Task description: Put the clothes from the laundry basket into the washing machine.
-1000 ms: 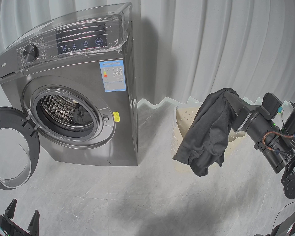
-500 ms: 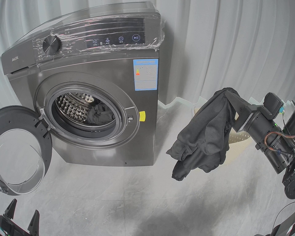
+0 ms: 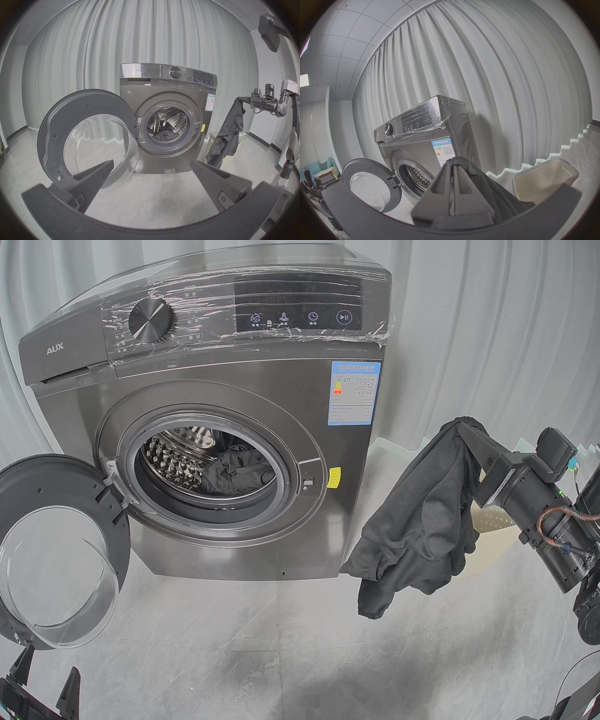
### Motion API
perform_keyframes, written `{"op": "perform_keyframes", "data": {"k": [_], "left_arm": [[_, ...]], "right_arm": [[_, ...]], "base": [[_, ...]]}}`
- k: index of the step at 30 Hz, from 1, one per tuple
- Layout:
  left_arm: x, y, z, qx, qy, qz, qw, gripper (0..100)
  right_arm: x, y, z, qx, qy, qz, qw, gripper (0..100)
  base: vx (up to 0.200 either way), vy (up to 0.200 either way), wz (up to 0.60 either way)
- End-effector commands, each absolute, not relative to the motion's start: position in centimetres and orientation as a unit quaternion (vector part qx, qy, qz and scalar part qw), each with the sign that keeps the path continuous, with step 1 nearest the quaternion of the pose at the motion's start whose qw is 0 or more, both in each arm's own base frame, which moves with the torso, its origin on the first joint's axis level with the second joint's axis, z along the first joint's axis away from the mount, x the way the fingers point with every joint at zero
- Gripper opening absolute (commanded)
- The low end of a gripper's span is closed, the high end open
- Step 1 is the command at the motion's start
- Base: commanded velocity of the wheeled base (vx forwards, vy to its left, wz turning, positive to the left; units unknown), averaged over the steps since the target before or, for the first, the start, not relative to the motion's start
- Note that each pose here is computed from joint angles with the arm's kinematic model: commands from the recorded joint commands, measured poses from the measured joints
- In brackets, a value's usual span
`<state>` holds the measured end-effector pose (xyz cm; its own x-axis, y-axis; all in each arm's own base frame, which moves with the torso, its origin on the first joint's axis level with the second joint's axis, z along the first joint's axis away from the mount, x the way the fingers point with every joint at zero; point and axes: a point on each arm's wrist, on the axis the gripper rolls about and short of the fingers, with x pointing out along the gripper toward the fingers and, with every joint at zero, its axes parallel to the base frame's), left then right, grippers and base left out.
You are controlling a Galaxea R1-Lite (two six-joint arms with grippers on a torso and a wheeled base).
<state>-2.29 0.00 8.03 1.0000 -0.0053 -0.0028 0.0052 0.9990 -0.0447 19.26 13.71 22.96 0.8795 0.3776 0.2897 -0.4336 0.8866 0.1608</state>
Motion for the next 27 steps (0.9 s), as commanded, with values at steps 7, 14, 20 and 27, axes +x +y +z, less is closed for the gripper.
{"op": "perform_keyframes", "data": {"k": [7, 14, 20, 27], "left_arm": [[-2.3, 0.01, 7.59, -0.022, 0.001, -0.002, 1.0, 100], [-2.3, 0.0, 7.59, -0.022, 0.001, -0.002, 1.0, 100], [-2.3, 0.0, 7.59, -0.022, 0.001, -0.002, 1.0, 100], [-2.3, 0.0, 7.59, -0.022, 0.001, -0.002, 1.0, 100]], "right_arm": [[19.32, 13.75, 22.87, 0.11, -0.124, 0.211, 0.963, 0], [19.32, 13.8, 22.8, 0.11, -0.123, 0.211, 0.963, 0], [19.35, 13.82, 22.76, 0.11, -0.122, 0.211, 0.964, 0], [19.39, 13.85, 22.66, 0.109, -0.121, 0.211, 0.964, 0]], "base": [[-0.171, 0.0, 0.0], [0.0, 0.0, 0.0], [0.0, 0.167, 0.0], [0.0, 0.2, 0.0]]}}
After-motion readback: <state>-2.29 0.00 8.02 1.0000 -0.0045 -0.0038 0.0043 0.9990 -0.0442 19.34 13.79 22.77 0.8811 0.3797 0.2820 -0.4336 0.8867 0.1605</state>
